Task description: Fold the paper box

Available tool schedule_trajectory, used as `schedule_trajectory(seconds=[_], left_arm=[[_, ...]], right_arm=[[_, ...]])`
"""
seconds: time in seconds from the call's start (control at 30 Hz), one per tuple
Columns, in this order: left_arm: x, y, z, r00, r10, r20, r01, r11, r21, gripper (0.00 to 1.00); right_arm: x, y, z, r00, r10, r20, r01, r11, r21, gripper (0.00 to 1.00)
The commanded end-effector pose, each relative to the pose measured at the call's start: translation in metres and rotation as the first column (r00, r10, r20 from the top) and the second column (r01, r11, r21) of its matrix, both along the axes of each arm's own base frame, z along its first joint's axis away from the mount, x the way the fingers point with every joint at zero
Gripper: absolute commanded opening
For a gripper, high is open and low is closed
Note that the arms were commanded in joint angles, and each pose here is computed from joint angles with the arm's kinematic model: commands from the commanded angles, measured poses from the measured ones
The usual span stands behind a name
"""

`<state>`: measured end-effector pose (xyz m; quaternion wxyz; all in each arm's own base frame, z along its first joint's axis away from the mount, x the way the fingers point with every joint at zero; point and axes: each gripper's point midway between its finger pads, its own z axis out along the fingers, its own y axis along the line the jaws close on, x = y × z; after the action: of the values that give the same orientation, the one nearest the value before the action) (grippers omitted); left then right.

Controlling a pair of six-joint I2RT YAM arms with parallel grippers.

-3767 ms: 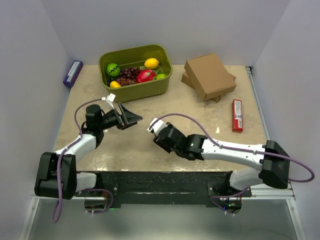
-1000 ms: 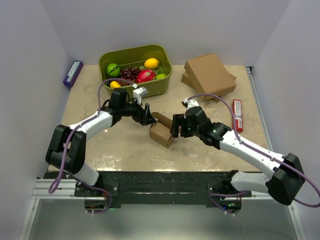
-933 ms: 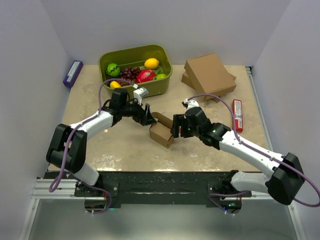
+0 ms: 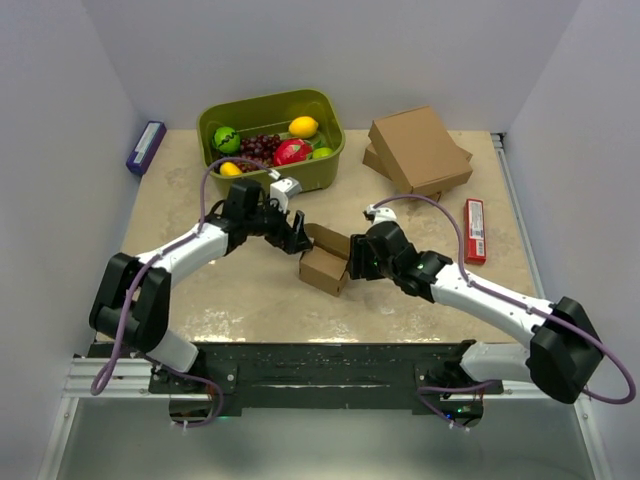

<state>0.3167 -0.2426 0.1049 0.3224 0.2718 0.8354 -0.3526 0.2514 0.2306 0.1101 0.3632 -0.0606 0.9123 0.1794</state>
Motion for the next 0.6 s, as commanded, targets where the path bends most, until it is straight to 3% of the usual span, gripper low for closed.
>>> schedule_trajectory(seconds=[0.0,0.57], left_arm=[[0.019,-0.001,0.051,0.984,0.012,0.181,-0.008,1.000,-0.020,0.90],[0.019,0.001,0.057,0.982,0.013,0.190,-0.013,1.000,0.003,0.83]], right_arm=[[0.004,-0.011,0.021,0.998,-0.027,0.062,0.028,1.000,-0.014,0.58],[0.013,-0.013,0.054,0.988,-0.043,0.151,0.042,0.999,0.008,0.58]])
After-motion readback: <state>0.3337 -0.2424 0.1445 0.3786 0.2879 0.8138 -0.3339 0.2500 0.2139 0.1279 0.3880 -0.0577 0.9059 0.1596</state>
